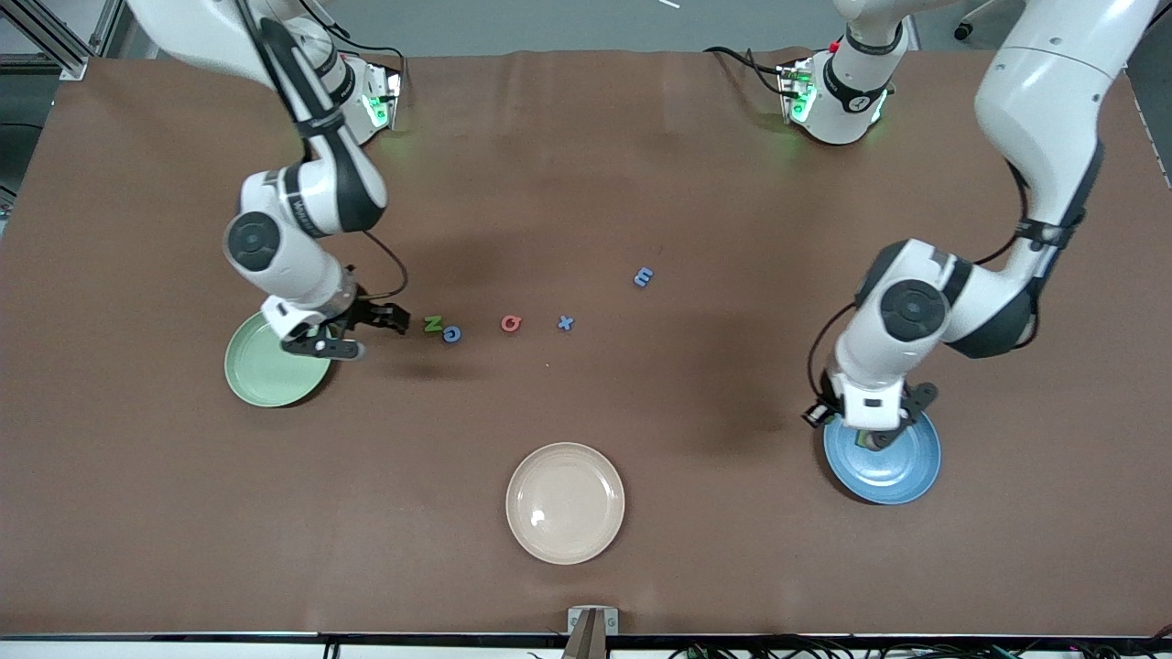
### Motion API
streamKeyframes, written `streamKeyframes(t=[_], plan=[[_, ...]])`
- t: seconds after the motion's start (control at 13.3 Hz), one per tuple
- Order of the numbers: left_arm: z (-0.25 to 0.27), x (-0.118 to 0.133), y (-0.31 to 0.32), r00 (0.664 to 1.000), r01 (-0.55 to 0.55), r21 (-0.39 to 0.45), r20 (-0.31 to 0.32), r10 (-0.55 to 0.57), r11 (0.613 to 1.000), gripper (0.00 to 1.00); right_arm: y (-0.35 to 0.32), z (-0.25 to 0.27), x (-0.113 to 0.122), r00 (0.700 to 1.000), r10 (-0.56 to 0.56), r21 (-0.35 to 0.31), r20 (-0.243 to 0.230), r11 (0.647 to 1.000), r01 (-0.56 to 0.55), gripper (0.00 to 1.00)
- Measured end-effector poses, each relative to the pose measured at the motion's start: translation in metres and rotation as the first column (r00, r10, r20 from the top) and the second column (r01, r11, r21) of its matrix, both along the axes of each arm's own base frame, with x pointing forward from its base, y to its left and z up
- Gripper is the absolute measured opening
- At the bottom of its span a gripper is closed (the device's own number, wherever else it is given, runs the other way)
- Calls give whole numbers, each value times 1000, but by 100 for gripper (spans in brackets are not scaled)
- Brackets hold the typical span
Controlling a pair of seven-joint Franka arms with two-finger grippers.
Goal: Sort upper and lower case letters into plates
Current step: 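Place the n in the blue plate while the right gripper reaches the Q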
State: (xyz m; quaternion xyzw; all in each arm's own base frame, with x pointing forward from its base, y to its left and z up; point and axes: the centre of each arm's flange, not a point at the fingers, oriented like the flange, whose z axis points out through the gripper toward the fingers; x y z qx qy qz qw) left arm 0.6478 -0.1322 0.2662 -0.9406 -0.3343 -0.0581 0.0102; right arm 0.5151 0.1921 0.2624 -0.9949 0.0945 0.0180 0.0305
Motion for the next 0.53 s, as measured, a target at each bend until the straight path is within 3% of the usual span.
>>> streamKeyframes(t=[0.38,0.53], plan=[[-28,7,76,998,41,-5,-55,-42,999,30,143,-16,-12,983,-182,-23,-11,983,182,100],[-33,6,84,997,39,-7,-64,-39,999,47,165,-32,-7,975,-222,-39,-17,975,221,100]])
